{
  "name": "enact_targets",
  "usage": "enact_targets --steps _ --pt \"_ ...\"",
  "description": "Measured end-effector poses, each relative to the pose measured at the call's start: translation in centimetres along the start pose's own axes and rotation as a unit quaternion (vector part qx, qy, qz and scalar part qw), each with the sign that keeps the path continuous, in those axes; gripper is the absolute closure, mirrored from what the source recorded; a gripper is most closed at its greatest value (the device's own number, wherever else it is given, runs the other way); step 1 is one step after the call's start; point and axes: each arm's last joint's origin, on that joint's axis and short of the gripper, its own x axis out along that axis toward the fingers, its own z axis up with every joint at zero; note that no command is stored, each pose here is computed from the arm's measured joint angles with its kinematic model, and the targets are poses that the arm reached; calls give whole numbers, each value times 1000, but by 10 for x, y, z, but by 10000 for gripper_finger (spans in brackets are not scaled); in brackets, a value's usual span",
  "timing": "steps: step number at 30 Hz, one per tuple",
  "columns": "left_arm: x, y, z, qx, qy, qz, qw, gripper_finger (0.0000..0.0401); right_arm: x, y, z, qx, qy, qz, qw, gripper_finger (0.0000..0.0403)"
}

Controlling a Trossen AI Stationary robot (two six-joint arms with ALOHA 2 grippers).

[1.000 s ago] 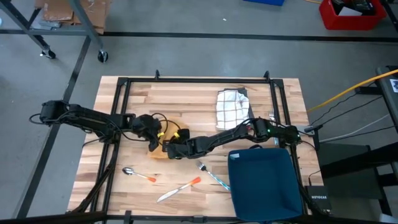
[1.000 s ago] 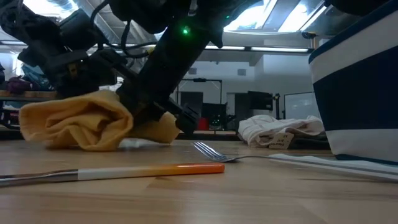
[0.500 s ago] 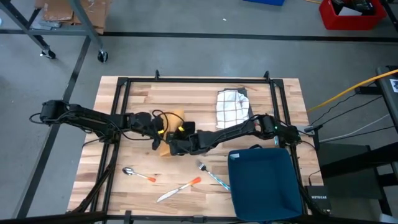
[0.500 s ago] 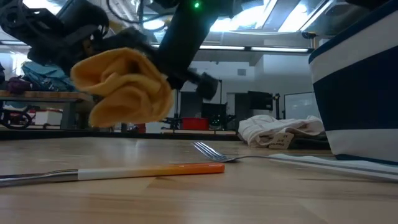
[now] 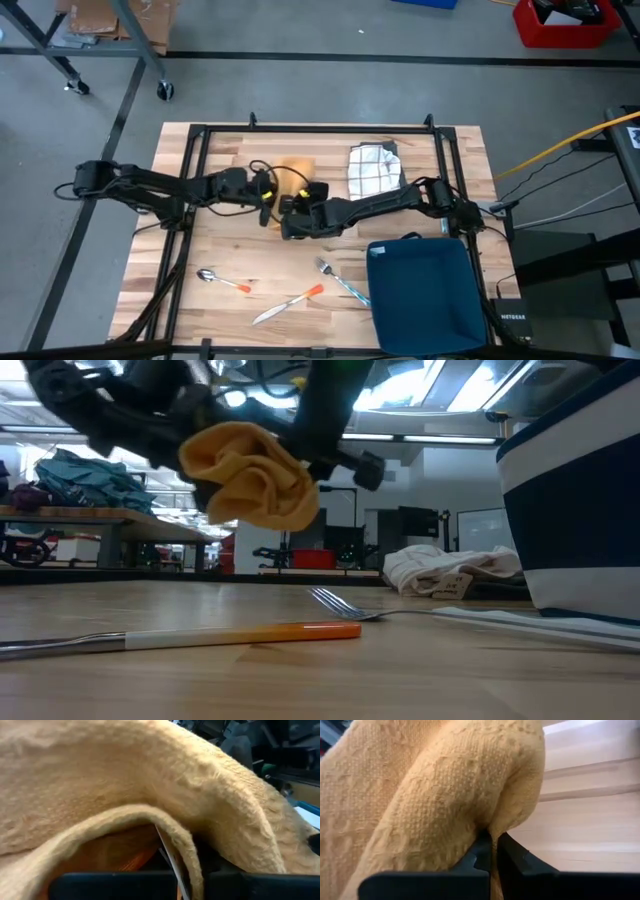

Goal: Fold towel
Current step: Stack the orange towel on top of the white towel

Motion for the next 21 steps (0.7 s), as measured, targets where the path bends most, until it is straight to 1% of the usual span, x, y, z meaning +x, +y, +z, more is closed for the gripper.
enact_targets --steps 3,8,12,15,17,19,21 --pt "18 0 8 13 6 -2 1000 401 -8 -7 9 -10 1 -28 1000 388" --pt "52 -3 27 31 5 -13 999 401 -25 -26 27 -30 -3 -101 994 388" --pt "79 -4 45 38 -1 -30 999 401 -41 -42 44 -57 -10 -164 985 388" --pt "98 -2 54 36 5 -47 998 401 -49 -52 54 -80 -14 -207 975 388" --pt "109 0 58 39 8 -61 997 401 -53 -57 58 -77 -5 -212 974 388" --pt "114 4 59 42 16 -71 996 401 -54 -70 62 -92 0 -228 969 388" --pt "122 4 62 43 14 -73 996 401 -54 -80 66 -83 -6 -227 970 388"
